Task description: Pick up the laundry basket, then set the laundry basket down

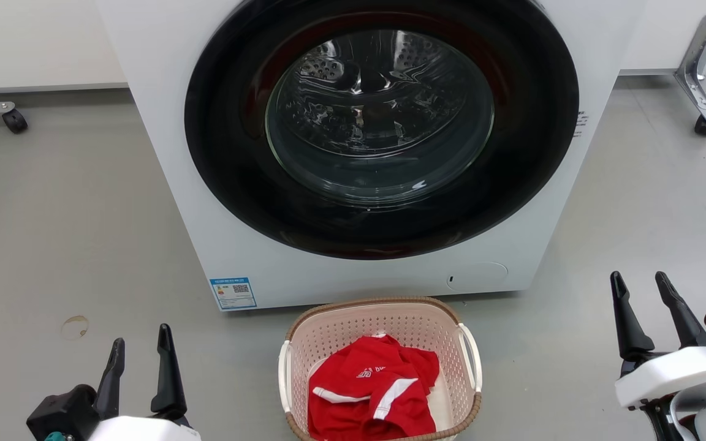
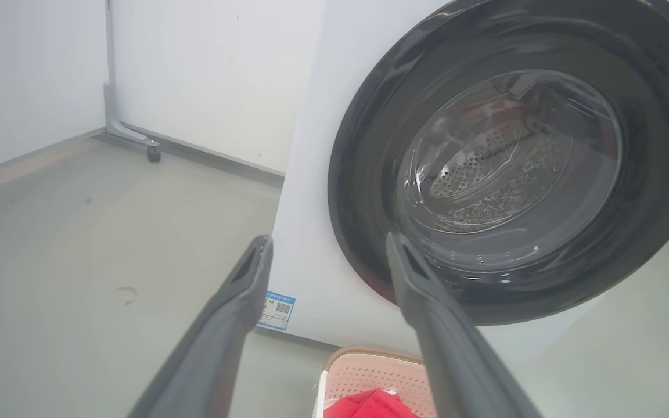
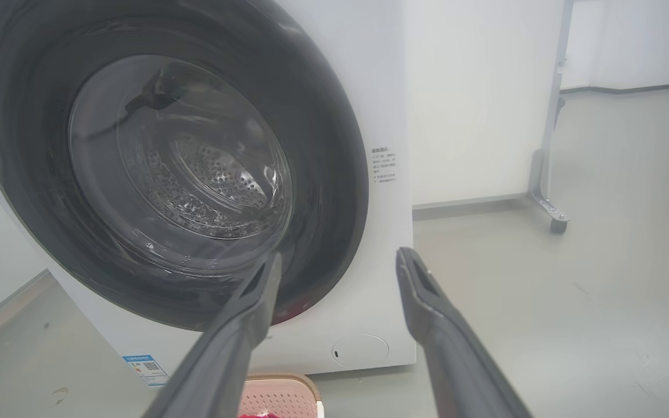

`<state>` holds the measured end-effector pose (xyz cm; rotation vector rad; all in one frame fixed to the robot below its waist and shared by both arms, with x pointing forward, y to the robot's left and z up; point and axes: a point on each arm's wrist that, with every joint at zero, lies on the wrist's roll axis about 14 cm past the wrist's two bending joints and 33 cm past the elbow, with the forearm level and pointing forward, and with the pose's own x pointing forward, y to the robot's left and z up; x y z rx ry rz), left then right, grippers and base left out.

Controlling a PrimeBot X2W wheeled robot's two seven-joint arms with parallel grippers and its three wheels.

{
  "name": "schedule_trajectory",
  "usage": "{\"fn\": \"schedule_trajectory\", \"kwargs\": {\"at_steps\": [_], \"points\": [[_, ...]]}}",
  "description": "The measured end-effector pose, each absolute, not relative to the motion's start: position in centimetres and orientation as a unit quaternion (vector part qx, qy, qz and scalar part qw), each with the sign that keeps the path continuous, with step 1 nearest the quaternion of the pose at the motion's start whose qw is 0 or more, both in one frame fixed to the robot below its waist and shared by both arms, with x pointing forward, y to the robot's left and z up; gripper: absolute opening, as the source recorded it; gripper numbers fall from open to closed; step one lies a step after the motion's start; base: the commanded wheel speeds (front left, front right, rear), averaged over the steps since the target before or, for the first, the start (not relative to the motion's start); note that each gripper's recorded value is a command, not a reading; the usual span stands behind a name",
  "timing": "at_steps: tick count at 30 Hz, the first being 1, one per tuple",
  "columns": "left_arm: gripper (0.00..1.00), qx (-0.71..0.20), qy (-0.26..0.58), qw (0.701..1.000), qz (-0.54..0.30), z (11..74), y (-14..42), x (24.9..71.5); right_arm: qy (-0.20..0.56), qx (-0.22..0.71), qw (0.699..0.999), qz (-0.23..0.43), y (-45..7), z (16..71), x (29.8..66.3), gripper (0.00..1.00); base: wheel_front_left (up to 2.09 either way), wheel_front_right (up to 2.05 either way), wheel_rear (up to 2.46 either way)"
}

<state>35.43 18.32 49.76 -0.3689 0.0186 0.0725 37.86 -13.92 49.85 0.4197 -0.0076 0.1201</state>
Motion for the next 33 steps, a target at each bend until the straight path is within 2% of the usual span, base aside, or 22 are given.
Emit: {"fn": "schedule_trajectory", "kwargs": {"at_steps": [16, 33], "points": [[1.0, -0.089, -0.015, 0.996, 0.022, 50.9, 18.0, 34.7, -0.032, 0.126, 0.988, 0.088, -12.9, 50.9, 37.7, 1.0, 0.0, 0.0, 0.0], [1.0, -0.079, -0.009, 0.997, 0.016, 50.8, 18.0, 34.7, -0.035, 0.124, 0.988, 0.089, -12.9, 51.1, 37.7, 1.0, 0.0, 0.0, 0.0]]}}
